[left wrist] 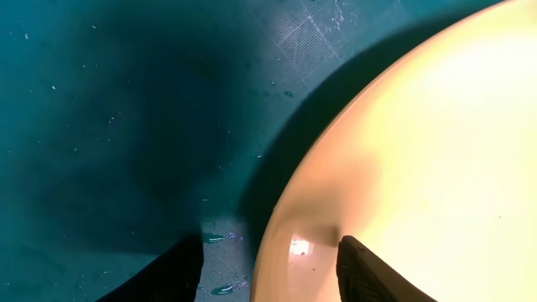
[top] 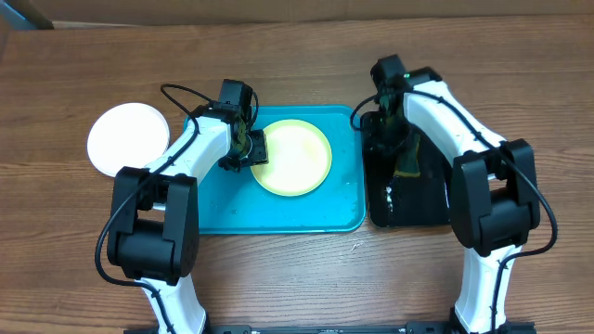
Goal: Clean dirty plates on tray and stack at the side
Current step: 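Lower the sponge into the black tray with the right gripper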
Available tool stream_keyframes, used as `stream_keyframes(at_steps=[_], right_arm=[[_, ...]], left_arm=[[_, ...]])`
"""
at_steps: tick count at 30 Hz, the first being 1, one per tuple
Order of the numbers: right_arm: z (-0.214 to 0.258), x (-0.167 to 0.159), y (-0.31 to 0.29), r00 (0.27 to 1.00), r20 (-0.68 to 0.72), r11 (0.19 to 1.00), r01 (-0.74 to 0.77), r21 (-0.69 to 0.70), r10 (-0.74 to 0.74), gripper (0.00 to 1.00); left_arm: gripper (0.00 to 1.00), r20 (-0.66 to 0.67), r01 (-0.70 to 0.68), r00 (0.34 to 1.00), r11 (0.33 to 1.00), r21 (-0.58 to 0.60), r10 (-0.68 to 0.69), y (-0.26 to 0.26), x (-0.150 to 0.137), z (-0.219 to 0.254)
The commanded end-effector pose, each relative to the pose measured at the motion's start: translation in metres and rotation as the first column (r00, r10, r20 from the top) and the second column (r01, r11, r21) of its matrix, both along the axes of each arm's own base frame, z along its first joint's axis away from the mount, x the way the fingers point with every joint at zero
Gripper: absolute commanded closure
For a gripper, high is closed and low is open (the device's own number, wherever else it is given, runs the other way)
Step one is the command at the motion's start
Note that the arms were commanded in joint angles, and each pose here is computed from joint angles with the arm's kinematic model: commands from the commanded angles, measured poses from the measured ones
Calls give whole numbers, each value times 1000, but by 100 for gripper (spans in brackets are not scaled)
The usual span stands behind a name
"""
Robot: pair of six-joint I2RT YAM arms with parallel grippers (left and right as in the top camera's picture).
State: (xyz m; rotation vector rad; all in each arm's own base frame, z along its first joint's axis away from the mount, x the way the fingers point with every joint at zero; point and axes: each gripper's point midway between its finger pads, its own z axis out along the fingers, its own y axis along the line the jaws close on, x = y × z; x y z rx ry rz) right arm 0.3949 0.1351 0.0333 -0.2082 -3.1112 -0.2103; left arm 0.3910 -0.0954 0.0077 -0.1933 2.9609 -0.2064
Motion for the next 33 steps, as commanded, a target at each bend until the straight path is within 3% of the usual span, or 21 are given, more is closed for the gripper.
stream_keyframes(at_steps=[1,6,7,9,10,20,33], right_arm=[[36,16,-6,999,35,999,34,23,-34,58],[48,-9,-33,995,-76,996,58,-60,-63,62],[48,-15,-38,993,-100,995,59,-82,-67,69],[46,-27,-43,987,-144,993,55,-106,-70,95],[45,-32,-44,984,-165,992,52,-112,-70,96],[20,-72,-40,955,-294,990,3,-142,-45,96],[9,-95,-33,935,-354,986,-45,-159,-15,96]], left_arm=[[46,-39,4,999,1000,23,-3,3,-9,-12],[46,-42,5,999,1000,24,-4,3,-9,-12],[46,-42,5,999,1000,24,-4,3,-10,-12],[46,-42,5,999,1000,24,-4,3,-9,-12],[46,-41,5,999,1000,24,-4,3,-9,-12],[46,-38,4,999,1000,27,-3,4,-9,-12],[45,-38,4,999,1000,26,-3,4,-9,-12]])
